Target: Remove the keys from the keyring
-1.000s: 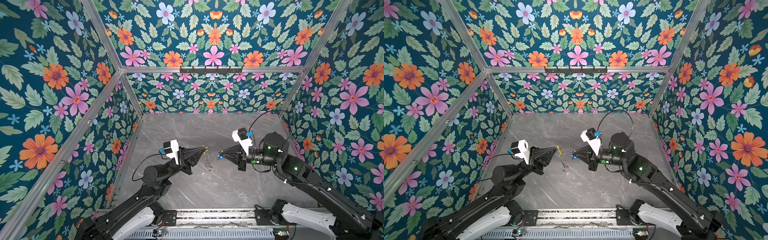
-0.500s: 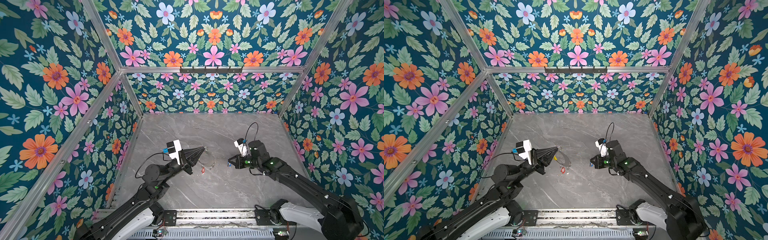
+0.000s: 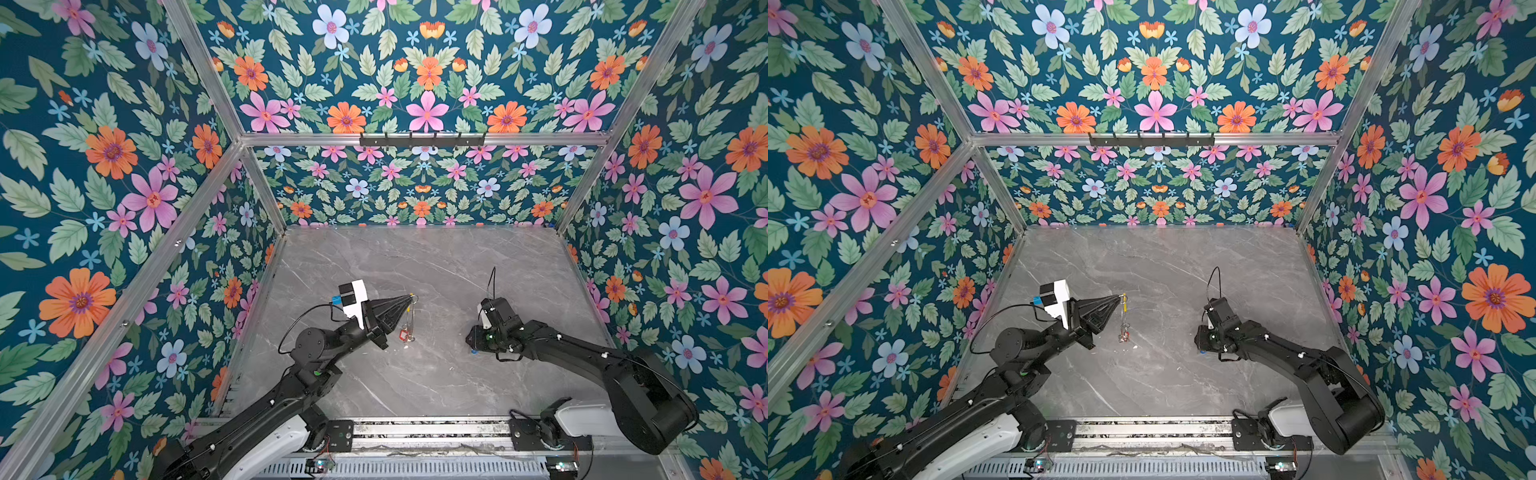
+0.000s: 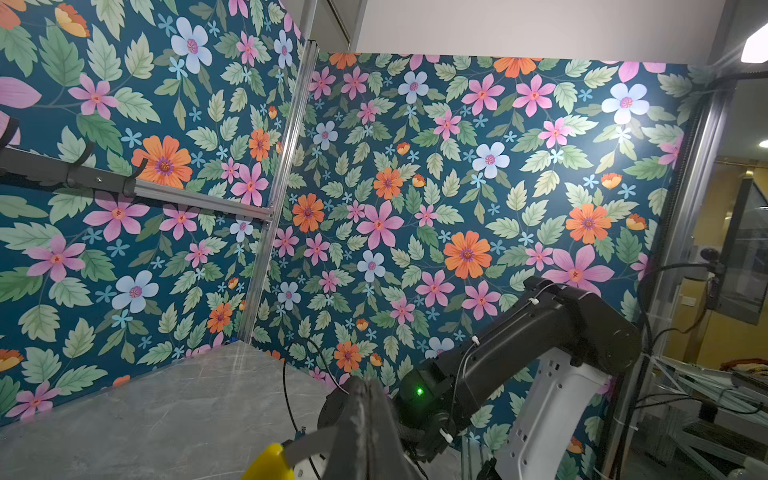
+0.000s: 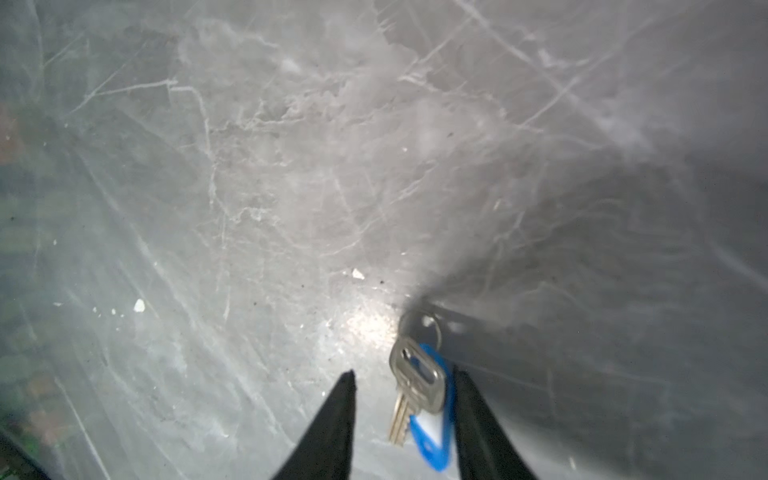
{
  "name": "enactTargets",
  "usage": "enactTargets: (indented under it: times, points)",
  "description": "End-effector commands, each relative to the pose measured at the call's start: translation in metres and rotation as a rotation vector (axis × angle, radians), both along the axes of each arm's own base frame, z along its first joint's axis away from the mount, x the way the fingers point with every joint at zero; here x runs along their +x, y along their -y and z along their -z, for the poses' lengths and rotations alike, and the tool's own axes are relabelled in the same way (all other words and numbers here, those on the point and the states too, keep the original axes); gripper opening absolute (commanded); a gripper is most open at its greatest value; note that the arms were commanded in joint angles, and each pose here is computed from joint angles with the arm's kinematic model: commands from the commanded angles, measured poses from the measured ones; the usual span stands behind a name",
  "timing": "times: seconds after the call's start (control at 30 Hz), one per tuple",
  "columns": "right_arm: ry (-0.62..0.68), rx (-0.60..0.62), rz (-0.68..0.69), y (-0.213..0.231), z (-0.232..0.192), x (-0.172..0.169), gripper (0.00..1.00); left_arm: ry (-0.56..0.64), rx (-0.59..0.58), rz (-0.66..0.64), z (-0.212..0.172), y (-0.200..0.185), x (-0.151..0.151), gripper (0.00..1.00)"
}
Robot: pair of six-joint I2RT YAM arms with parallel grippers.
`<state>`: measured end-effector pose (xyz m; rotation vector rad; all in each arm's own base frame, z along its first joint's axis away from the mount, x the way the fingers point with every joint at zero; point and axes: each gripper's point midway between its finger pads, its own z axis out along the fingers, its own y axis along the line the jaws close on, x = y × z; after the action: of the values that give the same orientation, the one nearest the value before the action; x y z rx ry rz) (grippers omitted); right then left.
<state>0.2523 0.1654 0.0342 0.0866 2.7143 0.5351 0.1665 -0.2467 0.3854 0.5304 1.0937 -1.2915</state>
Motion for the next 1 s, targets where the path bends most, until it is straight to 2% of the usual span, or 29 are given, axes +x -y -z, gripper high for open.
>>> enactTargets:
  times: [0.0, 0.1, 0.23, 0.4, 0.47, 0.6, 0.73, 0.97]
  points:
    - [0.030, -0.042, 0.070, 0.013, -0.007, 0.005, 0.56, 0.031, -0.040, 0.004, -0.010, -0.004, -0.004, 0.00]
    - [0.078, -0.026, 0.080, 0.014, -0.031, 0.008, 0.62, 0.027, -0.044, -0.004, -0.010, -0.005, -0.003, 0.00]
    - [0.225, 0.066, 0.038, 0.004, -0.091, 0.015, 0.64, 0.021, -0.047, -0.016, -0.010, -0.005, 0.000, 0.00]
    - [0.487, 0.279, -0.124, -0.026, -0.199, 0.007, 0.66, 0.010, -0.046, -0.028, -0.011, -0.003, 0.006, 0.00]
    - [0.609, 0.314, -0.204, -0.040, -0.244, -0.004, 0.66, 0.004, -0.049, -0.039, -0.011, -0.002, 0.010, 0.00]
    - [0.801, 0.360, -0.367, -0.073, -0.307, -0.032, 0.67, -0.007, -0.051, -0.055, -0.013, 0.001, 0.017, 0.00]
    - [0.900, 0.397, -0.499, -0.109, -0.337, -0.053, 0.68, -0.021, -0.055, -0.068, -0.015, 0.004, 0.024, 0.00]
    - [0.934, 0.317, -0.600, -0.146, -0.333, -0.053, 0.72, -0.029, -0.069, -0.078, -0.017, 0.005, 0.029, 0.00]
